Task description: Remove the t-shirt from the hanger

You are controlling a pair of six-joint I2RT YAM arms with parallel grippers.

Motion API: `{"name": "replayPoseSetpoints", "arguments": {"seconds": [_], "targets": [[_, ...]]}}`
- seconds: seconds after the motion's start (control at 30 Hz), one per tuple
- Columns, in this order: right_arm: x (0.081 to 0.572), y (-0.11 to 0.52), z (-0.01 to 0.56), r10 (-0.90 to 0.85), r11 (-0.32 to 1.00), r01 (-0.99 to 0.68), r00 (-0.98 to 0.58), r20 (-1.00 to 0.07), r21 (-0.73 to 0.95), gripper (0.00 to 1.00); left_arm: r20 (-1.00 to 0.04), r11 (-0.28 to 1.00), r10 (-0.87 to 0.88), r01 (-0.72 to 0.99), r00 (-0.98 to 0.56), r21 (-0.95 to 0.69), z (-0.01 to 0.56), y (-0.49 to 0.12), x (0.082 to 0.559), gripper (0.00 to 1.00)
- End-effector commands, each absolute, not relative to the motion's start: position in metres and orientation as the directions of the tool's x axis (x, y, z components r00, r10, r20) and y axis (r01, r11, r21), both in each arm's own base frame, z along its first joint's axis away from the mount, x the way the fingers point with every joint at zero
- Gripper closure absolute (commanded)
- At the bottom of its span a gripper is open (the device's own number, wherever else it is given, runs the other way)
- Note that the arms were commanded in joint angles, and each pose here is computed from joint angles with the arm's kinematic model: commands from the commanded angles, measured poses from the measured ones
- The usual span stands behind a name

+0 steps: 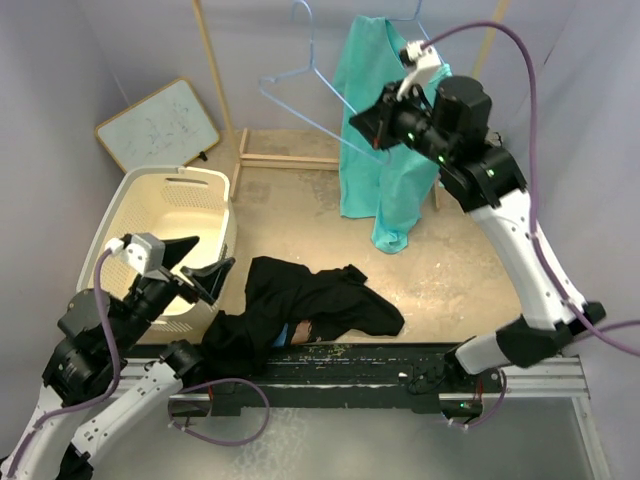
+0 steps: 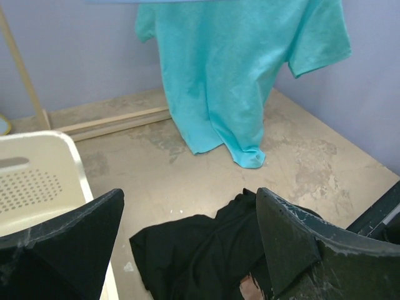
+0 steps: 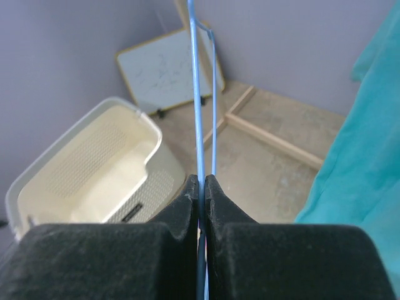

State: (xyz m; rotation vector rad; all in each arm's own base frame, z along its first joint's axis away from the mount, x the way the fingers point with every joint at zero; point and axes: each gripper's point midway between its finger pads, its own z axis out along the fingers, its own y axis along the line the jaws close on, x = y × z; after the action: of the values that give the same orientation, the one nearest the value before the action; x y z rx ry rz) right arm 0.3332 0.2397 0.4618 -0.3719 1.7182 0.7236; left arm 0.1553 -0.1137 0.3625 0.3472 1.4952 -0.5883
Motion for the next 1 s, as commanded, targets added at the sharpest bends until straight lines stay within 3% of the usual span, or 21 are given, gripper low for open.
{"name": "replayPoseSetpoints", "arguments": {"seconds": [0.0, 0.5, 0.97], "targets": [[0.376, 0.242, 0.532, 0.271, 0.791, -0.55, -0.079, -0.959, 0.269, 1.0, -0.977, 0.848, -0.21, 0.488, -0.048, -0.206, 0.345, -0.094, 0.151, 0.12], [0.437, 0.243, 0.57, 0.353, 0.851, -0.457, 0.13, -0.927, 0.26, 1.0, -0.974, 0.822, -0.217, 0.526, -0.066, -0.218, 0.342, -0.101, 0.145, 0.12], [0.475, 0.27, 0.552, 0.358, 0.838, -0.464, 0.072, -0.931, 0.286, 1.0, -0.977, 0.809, -0.186, 0.549, -0.101, -0.211, 0.335, -0.111, 0.149, 0.15]]}}
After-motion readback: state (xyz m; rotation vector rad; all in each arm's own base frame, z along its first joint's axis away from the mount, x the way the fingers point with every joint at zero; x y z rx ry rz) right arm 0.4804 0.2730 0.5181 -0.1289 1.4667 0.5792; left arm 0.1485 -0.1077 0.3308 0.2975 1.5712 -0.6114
